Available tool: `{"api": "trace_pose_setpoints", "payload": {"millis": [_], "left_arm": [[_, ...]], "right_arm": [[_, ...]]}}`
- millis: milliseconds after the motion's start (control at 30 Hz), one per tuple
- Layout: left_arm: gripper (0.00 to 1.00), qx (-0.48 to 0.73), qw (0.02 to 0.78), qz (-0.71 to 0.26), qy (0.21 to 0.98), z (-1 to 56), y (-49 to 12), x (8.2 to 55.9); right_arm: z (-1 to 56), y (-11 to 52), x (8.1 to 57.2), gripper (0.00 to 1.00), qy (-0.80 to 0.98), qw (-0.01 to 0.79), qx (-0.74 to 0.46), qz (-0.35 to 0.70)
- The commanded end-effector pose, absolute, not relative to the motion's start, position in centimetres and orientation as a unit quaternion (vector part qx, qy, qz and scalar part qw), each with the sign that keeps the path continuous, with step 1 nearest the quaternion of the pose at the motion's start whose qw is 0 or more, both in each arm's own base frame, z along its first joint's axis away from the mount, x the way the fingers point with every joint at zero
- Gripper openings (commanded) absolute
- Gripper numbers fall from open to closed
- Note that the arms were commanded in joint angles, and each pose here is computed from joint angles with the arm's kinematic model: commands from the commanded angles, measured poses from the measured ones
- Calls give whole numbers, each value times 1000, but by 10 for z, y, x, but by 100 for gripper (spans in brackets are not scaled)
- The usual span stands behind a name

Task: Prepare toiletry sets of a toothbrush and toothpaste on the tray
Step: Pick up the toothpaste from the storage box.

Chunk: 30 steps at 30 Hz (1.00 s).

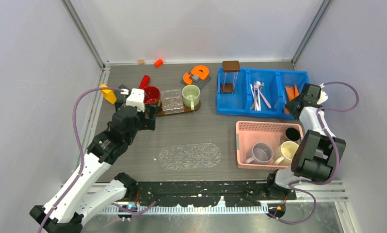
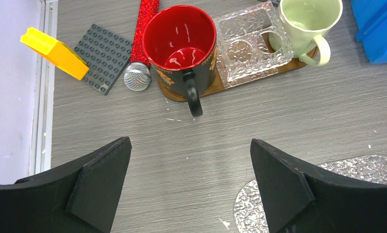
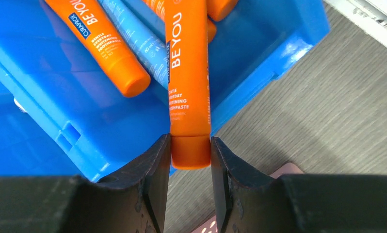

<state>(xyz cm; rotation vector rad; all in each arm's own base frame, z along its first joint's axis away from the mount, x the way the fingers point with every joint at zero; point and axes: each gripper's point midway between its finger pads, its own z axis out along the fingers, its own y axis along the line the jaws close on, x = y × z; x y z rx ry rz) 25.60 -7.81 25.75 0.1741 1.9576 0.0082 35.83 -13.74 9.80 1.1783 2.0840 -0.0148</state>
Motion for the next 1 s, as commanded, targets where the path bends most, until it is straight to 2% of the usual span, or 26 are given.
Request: {"api": "trace_pose_setpoints", "payload": {"millis": [0,200,333,967], "left_arm": [[97,61,578,-10,814,271,-80,260],[97,60,578,-10,813,271,-79,259],[97,61,578,-10,813,271,-79,259],[97,63,575,-7,816,268,-80,261]], "right_arm": [[94,-158,364,14,814,370,446,-50],[85,-164,374,32,825,356,434,-60],[79,-167,379,39,832,345,430,-65],[53,-173,386,57,852,302,420,-78]]}}
